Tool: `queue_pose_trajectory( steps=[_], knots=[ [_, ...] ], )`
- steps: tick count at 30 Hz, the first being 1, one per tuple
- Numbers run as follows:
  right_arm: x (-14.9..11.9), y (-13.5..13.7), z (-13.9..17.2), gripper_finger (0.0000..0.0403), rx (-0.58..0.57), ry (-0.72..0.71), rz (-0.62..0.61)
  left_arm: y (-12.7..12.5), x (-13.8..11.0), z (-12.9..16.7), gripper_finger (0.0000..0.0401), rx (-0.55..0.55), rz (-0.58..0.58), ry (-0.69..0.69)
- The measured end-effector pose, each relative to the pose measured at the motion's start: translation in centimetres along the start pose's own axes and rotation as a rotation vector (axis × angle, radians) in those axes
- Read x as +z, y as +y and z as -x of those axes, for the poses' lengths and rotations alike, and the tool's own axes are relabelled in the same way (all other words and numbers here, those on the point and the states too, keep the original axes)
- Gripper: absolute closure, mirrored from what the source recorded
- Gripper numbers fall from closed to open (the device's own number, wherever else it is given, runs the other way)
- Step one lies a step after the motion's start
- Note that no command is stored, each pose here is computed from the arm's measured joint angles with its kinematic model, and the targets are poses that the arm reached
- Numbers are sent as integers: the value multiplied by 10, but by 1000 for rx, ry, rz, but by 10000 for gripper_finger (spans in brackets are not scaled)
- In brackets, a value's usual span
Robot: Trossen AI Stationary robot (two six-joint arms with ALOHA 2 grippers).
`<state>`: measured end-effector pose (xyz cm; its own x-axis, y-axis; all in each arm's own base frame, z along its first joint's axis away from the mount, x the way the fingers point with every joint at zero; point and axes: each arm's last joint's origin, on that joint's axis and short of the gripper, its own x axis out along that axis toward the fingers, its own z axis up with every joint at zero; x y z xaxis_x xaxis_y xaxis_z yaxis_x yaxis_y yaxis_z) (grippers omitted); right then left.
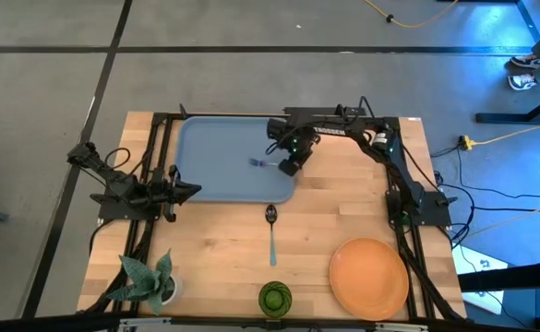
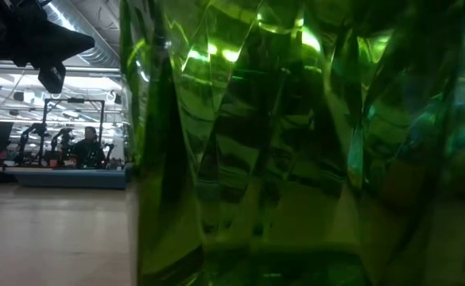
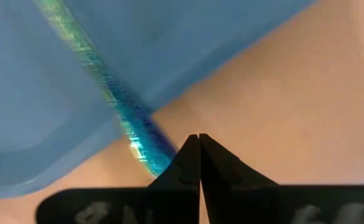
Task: Pick and place plate/cup/fork/spoon on tray
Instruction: Put the blue fork on the blue tray
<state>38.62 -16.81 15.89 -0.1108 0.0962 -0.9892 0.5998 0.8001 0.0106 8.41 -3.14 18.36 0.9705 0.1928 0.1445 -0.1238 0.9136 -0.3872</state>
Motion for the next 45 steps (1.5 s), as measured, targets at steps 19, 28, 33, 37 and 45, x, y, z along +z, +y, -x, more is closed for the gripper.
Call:
queue_pose_trajectory(
  steps=[19,28,33,37,45],
  knots=[
    [-15,65,-3,402,168,4,94,0,0,0,401,0,-1,0],
    [-18,82,7,402,212,-5,133,0,0,0,401,0,-2,1],
    [-8,93,41,402,255,-158,192,0,0,0,401,0,-3,1],
    [9,101,67,402,335,-374,200,0,0,0,401,1,-3,1],
    [37,111,52,402,408,-439,232,0,0,0,401,1,-3,2]
  ],
)
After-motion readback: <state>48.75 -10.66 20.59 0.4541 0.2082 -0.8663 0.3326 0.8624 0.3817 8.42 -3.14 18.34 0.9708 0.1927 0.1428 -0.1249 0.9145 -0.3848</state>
